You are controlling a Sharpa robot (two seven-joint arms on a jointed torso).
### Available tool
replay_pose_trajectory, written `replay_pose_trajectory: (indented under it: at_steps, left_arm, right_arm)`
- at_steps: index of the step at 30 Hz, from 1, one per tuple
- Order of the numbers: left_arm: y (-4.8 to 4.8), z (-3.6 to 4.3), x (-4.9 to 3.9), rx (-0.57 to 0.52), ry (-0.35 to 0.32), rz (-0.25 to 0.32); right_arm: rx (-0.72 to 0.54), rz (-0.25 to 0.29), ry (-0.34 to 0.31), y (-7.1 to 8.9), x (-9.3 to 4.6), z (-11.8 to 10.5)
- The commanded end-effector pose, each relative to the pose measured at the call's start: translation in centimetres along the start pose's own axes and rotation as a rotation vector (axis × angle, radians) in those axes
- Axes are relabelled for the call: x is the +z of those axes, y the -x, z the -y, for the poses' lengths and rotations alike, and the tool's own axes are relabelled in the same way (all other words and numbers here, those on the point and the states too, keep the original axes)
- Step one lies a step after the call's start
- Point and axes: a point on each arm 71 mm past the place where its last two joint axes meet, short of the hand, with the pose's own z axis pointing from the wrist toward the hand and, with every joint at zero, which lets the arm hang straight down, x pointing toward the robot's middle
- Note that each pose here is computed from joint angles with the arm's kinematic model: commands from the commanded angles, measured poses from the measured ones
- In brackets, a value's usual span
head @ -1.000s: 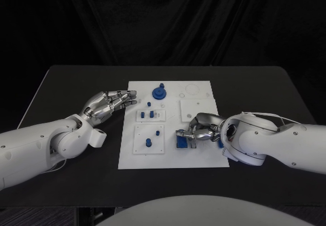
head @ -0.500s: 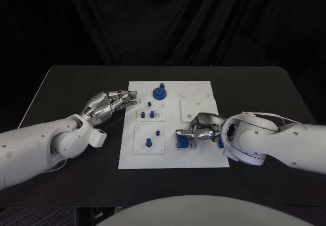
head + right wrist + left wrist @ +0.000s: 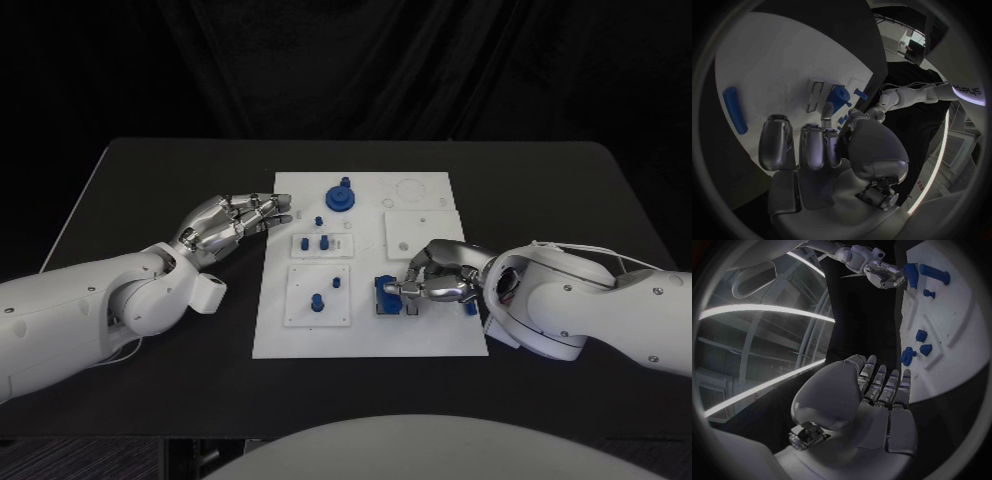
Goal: Assemble the parts on the task board
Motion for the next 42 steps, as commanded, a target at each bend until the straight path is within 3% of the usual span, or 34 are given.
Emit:
replay_pose_trajectory:
  at_steps: [1, 23, 42]
  left_arm:
    - [-0.15, 0.03, -0.04, -0.012, -0.008, -0.01]
    - [-0.11, -0.04, -0.18, -0.013, -0.005, -0.009]
    - [-0.23, -0.16, -0.16, -0.018, -0.008, -0.014]
  right_arm:
    - [0.016, 0.016, 0.044, 0.17, -0.47, -0.18]
    - [0.009, -0.058, 0.013, -0.47, -0.73, 0.53]
    - [0.0, -0.07, 0.003, -0.53, 0.08, 0.8]
